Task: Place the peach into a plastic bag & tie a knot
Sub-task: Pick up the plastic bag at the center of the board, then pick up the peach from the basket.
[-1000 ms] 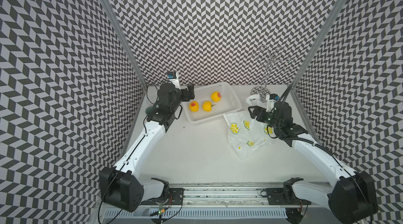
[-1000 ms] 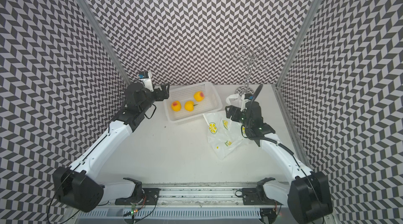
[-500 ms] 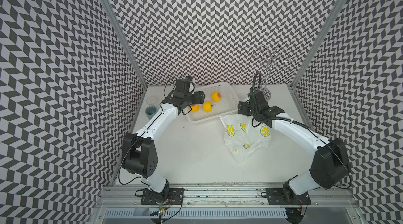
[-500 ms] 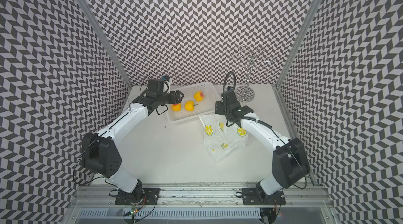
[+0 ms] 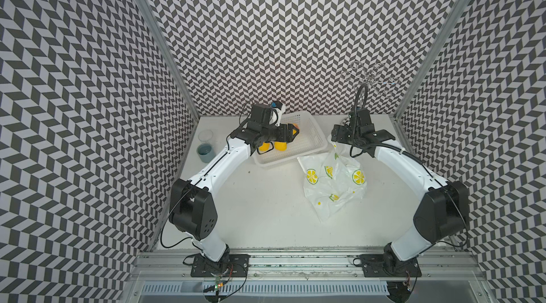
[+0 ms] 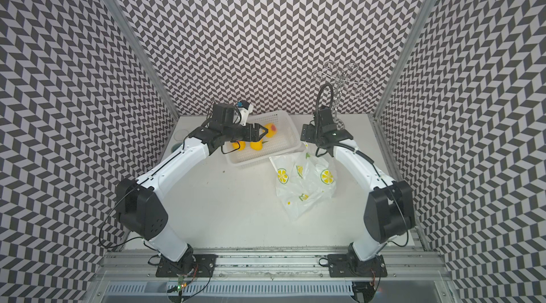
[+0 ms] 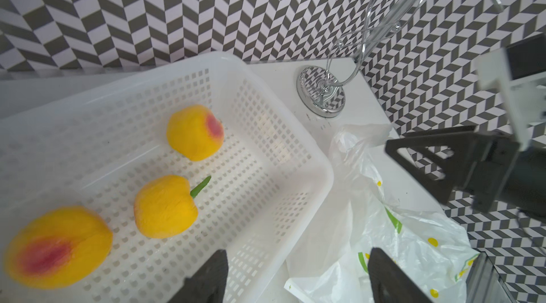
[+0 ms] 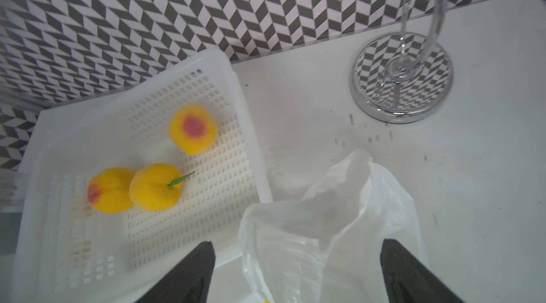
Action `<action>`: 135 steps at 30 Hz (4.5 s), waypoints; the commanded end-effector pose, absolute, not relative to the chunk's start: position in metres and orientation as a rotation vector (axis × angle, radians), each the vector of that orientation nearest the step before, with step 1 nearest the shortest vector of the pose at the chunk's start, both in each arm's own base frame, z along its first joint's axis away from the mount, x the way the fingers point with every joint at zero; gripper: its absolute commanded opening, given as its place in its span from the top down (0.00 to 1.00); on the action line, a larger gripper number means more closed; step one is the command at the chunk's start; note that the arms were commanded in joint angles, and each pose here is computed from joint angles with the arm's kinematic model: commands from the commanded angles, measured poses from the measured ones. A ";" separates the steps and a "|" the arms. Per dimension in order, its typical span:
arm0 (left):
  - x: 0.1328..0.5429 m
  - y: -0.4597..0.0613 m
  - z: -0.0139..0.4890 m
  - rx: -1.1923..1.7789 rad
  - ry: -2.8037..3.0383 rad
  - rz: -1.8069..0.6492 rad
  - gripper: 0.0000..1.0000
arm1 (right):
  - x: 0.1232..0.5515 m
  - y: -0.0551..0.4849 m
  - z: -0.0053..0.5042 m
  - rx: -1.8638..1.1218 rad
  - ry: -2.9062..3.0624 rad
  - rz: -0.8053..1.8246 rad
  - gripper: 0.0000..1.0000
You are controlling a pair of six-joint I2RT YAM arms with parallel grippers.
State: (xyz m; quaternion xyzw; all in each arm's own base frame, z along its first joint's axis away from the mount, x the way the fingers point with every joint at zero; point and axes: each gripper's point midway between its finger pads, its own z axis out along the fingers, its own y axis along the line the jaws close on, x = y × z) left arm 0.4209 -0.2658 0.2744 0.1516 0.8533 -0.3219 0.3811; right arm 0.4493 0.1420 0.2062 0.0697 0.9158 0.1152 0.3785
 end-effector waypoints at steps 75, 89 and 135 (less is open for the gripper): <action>0.191 -0.275 0.202 0.625 2.438 -1.654 1.00 | 0.459 0.275 0.290 -0.247 2.165 0.587 0.40; 0.249 -0.238 0.189 0.300 2.446 -1.586 1.00 | 0.544 0.313 0.169 -0.165 2.299 0.298 0.15; 0.328 -0.242 0.331 0.453 2.118 -1.302 1.00 | 0.459 0.308 0.364 -0.294 1.992 0.782 0.64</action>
